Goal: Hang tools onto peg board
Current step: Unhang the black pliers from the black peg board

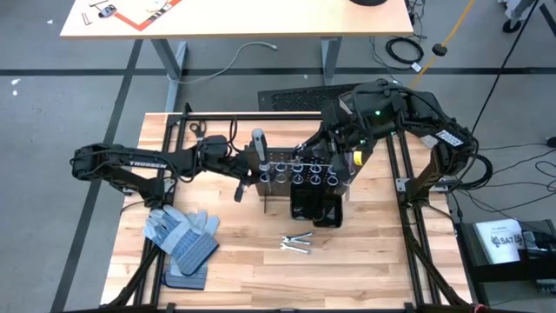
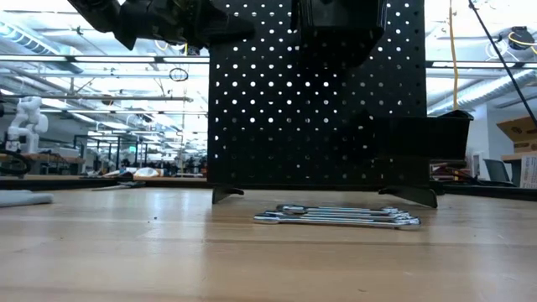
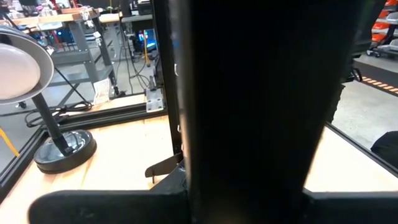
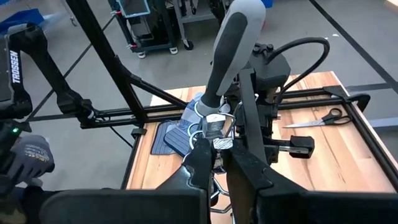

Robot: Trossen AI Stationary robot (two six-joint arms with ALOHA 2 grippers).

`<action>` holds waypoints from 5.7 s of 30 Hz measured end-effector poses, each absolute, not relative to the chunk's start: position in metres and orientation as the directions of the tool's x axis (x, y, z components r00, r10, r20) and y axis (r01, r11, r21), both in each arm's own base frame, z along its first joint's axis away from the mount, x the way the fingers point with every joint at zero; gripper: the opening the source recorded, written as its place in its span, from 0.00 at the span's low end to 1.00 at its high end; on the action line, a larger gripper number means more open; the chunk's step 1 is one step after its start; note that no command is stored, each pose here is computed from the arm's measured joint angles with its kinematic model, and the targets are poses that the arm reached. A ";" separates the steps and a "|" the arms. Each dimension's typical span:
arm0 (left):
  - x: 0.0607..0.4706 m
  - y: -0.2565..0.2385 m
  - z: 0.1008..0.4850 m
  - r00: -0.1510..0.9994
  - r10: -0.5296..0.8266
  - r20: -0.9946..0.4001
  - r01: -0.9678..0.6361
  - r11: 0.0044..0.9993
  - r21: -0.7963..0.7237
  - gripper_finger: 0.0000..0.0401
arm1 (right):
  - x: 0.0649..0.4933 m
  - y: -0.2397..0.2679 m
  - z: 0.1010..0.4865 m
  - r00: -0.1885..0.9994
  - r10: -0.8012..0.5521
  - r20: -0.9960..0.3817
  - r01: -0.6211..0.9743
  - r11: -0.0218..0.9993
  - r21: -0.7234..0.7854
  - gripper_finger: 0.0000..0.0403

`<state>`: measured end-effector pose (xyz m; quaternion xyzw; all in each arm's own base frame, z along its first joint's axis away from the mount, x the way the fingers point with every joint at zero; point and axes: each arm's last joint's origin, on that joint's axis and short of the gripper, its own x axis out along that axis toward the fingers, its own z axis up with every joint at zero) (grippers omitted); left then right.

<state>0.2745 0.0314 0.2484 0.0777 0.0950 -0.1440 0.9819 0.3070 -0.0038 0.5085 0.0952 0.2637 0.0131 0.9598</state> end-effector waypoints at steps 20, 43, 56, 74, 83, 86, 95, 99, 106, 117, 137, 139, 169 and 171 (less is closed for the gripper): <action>0.275 0.033 0.250 0.955 -0.226 -0.194 0.250 0.962 0.110 0.12 | 0.314 0.003 0.502 0.845 0.075 -0.529 -0.164 0.979 -0.123 0.05; 0.261 0.028 0.279 0.974 -0.218 -0.059 0.214 0.974 -0.067 0.38 | 0.316 0.002 0.500 0.842 0.068 -0.534 -0.198 0.962 -0.189 0.05; 0.233 0.023 0.313 0.980 -0.183 0.083 0.185 0.983 -0.011 0.39 | 0.317 0.002 0.500 0.844 0.072 -0.532 -0.193 0.966 -0.174 0.05; 0.199 0.018 0.333 0.977 -0.184 0.112 0.183 0.983 0.017 0.39 | 0.318 0.003 0.500 0.846 0.081 -0.527 -0.197 0.966 -0.168 0.05; 0.191 0.017 0.347 0.957 -0.175 0.233 0.166 0.984 0.057 0.39 | 0.318 0.003 0.500 0.846 0.083 -0.527 -0.199 0.966 -0.167 0.05; 0.192 0.018 0.349 0.952 -0.169 0.257 0.161 0.986 0.053 0.39 | 0.318 0.003 0.500 0.846 0.083 -0.527 -0.199 0.966 -0.166 0.05; 0.203 0.020 0.341 0.964 -0.142 0.223 0.153 0.988 -0.032 0.44 | 0.319 0.003 0.500 0.847 0.078 -0.526 -0.194 0.966 -0.169 0.05; 0.206 0.020 0.342 0.960 -0.129 0.248 0.141 0.990 -0.028 0.53 | 0.319 0.003 0.500 0.847 0.074 -0.526 -0.191 0.967 -0.171 0.05; 0.214 0.022 0.350 0.955 -0.129 0.266 0.140 0.990 -0.023 0.61 | 0.319 0.003 0.500 0.847 0.075 -0.526 -0.190 0.967 -0.168 0.05; 0.235 0.025 0.345 0.967 -0.116 0.225 0.127 0.991 -0.037 0.61 | 0.319 0.003 0.500 0.847 0.079 -0.526 -0.193 0.967 -0.165 0.05; 0.250 0.028 0.346 0.975 -0.069 0.213 0.080 0.996 -0.045 0.36 | 0.318 0.004 0.500 0.846 0.076 -0.528 -0.187 0.969 -0.160 0.05; 0.250 0.028 0.346 0.974 -0.072 0.214 0.079 0.997 -0.024 0.26 | 0.318 0.004 0.500 0.846 0.076 -0.528 -0.186 0.970 -0.158 0.05; 0.251 0.023 0.340 0.981 -0.116 0.156 0.115 0.993 0.017 0.11 | 0.326 0.007 0.509 0.900 0.092 -0.425 -0.174 0.972 -0.156 0.06; 0.251 0.022 0.340 0.981 -0.118 0.156 0.116 0.993 0.017 0.11 | 0.326 0.007 0.509 0.903 0.093 -0.419 -0.172 0.973 -0.155 0.08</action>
